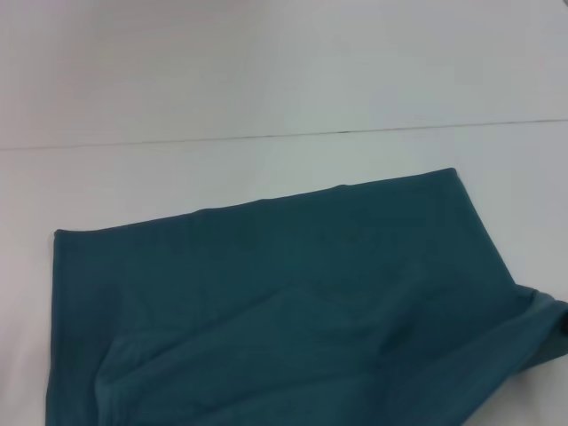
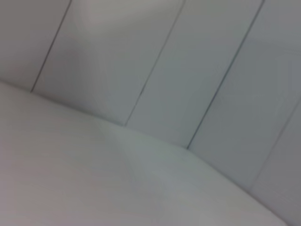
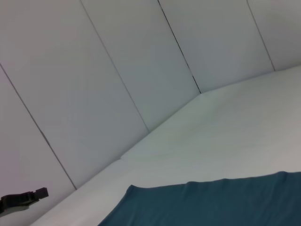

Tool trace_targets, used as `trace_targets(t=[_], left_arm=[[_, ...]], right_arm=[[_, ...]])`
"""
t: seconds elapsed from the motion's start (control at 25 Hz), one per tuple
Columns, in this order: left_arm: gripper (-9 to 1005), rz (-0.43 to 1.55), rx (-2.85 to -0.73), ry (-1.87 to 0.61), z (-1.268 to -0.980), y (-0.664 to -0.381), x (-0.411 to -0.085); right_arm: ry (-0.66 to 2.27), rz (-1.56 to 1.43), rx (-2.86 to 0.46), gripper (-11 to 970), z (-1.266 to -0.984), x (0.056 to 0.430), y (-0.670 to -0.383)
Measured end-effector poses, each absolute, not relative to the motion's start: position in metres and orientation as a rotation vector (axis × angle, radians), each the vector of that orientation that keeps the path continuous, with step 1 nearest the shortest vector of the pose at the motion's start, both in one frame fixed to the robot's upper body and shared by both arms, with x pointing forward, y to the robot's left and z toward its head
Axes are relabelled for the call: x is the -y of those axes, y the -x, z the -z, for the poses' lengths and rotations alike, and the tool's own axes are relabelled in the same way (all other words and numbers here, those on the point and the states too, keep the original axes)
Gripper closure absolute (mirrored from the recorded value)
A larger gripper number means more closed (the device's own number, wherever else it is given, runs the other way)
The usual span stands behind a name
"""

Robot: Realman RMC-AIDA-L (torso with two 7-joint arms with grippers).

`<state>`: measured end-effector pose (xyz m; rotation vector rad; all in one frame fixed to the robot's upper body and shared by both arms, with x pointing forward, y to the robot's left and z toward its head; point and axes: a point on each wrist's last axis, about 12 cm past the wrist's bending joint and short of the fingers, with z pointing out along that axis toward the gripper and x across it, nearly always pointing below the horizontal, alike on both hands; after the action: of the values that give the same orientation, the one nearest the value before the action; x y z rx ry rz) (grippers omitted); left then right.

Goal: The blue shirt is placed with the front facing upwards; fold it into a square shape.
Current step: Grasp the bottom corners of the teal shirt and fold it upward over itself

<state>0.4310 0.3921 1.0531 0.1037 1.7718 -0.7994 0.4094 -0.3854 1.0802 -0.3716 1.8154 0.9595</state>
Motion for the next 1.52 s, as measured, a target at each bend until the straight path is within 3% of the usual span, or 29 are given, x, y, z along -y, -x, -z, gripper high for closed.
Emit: trace_targets(t=[0.28,0.92,1.12,1.24,1.52], left_arm=[[948,0.831,-1.802,-0.062,-1.052,-0.448,-0.384],[806,0.878,-1.987,0.068,-1.062,-0.468,-0.394],[599,0.899,-2.084,0.098,-1.08,-0.475,-0.399],[368,0.943,-2.15,0.094,-1.091,-0.478,-0.399],[227,1.061,-2.324,0.035,-1.107,-0.476,-0.395]], right_arm=[[0.381,-0.963,-1.842,920,-1.075,0.379,-0.424],[0.415,-0.88,-1.86,921,-1.069,0.373,-0.451],[0.426,-0.857,-1.86,921,-1.065,0.368,-0.459],[0.427,-0.834,-1.863,921,-1.063,0.368,-0.463],[0.427,-0.803,-1.866,921,-1.059,0.365,-0.471]])
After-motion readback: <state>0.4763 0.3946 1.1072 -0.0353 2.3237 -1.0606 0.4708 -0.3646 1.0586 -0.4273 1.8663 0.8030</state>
